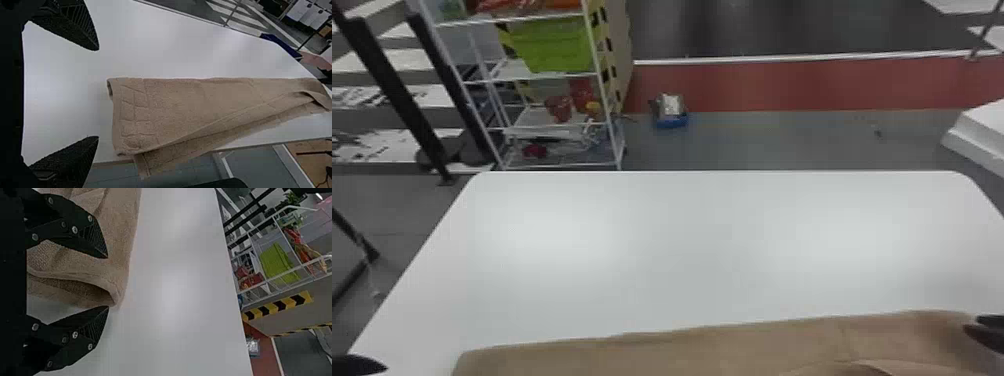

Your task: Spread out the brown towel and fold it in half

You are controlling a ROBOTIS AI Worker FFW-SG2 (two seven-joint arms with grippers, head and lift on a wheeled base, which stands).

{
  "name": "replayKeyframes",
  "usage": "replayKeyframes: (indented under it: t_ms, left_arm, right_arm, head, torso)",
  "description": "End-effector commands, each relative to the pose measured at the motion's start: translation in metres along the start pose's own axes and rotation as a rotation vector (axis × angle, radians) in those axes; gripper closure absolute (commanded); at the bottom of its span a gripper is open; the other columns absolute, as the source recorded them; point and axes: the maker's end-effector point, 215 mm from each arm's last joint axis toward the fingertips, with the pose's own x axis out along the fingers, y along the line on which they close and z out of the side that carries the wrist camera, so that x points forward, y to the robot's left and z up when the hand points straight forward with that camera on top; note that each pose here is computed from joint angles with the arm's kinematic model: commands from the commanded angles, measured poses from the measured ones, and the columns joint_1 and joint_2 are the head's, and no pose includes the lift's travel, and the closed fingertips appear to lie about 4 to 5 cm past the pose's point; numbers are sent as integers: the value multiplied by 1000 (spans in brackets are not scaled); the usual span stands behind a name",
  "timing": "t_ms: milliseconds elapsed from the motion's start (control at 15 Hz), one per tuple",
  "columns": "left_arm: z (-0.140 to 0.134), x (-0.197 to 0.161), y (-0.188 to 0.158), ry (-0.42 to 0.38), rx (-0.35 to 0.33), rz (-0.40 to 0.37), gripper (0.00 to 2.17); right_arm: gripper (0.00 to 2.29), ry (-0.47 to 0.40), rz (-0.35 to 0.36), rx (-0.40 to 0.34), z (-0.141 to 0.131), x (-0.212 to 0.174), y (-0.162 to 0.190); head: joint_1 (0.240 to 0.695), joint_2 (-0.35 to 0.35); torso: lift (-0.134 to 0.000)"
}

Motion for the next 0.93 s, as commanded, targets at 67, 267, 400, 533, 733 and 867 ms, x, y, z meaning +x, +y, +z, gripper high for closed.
replayKeyframes:
  t_ms: [67, 267, 400, 533, 733, 867]
  left_arm:
    - [0, 0, 1, 0, 3, 6, 87]
    - [3, 0, 7, -7, 3, 41, 100]
    - [6, -5, 18, -29, -4, 92, 100]
    - [7, -6, 24, -47, -28, 130, 103]
    - [1, -1, 34, -65, -98, 197, 147]
    - [-15, 2, 39, -95, -274, 215, 144]
  right_arm:
    - [586, 15, 19, 11, -4, 6, 5]
    - [765, 18, 25, 11, -6, 9, 6]
    - [822, 5, 28, 0, 1, 9, 6]
    - [826, 4, 26, -11, 2, 9, 5]
    - [826, 1, 28, -28, 0, 12, 4]
    - [1274, 0, 30, -41, -2, 14, 2]
  head:
    - [695, 129]
    - [695, 140]
    - [695, 141]
    - [695, 140]
    - [695, 137]
    - [695, 139]
  torso:
    - [-124]
    - [-124]
    - [-124]
    - [-124]
    - [-124]
    - [-124]
